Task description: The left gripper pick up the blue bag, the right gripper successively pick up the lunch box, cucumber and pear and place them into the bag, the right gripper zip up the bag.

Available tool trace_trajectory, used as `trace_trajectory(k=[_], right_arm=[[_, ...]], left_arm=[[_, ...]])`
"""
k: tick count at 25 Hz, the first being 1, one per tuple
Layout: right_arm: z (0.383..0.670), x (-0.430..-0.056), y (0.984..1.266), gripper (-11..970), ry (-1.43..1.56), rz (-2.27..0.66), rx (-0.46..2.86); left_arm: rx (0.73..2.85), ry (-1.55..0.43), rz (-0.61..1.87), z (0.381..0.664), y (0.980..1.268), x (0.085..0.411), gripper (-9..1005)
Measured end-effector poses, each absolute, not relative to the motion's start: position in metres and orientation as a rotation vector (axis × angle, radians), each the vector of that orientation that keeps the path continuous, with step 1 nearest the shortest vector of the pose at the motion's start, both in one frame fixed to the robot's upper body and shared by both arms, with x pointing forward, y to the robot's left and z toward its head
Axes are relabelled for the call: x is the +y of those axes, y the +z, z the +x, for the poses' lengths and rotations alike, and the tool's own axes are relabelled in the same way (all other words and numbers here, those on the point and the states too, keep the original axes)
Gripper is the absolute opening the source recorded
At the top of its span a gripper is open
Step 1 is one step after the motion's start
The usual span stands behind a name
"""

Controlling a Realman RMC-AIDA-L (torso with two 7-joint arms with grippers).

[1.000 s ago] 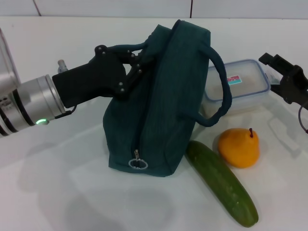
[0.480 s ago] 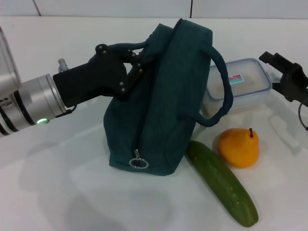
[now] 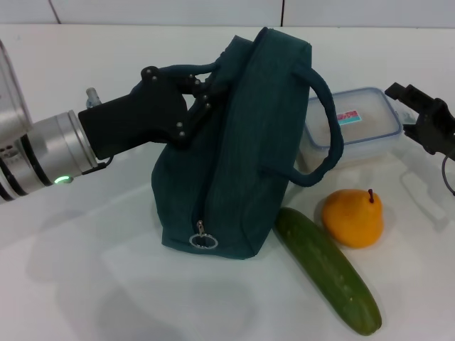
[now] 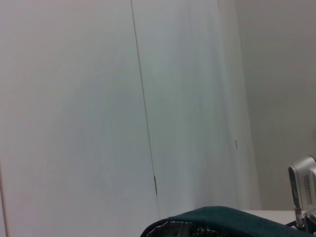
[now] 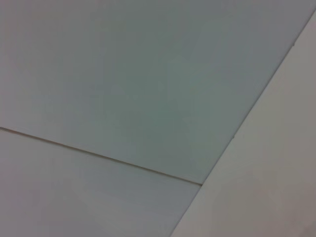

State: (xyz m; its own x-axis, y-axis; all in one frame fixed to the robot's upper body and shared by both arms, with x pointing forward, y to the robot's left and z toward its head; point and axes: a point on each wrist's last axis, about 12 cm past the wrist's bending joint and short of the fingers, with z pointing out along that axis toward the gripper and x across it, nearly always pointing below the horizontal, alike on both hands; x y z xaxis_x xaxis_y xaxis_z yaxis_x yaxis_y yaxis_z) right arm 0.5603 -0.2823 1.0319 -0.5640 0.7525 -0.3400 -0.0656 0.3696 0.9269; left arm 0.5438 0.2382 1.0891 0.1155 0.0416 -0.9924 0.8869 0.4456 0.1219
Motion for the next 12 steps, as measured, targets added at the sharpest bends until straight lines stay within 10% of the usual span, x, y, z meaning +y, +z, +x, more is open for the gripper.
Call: trace_trajectory(k=[12], right_arm=[[0.5618,-0.2795,1.0324,438,1.285,0.590,1.829]], left_arm=[[1.312,-0.771,0.932,0.5445,1.0896,0.2375,48]])
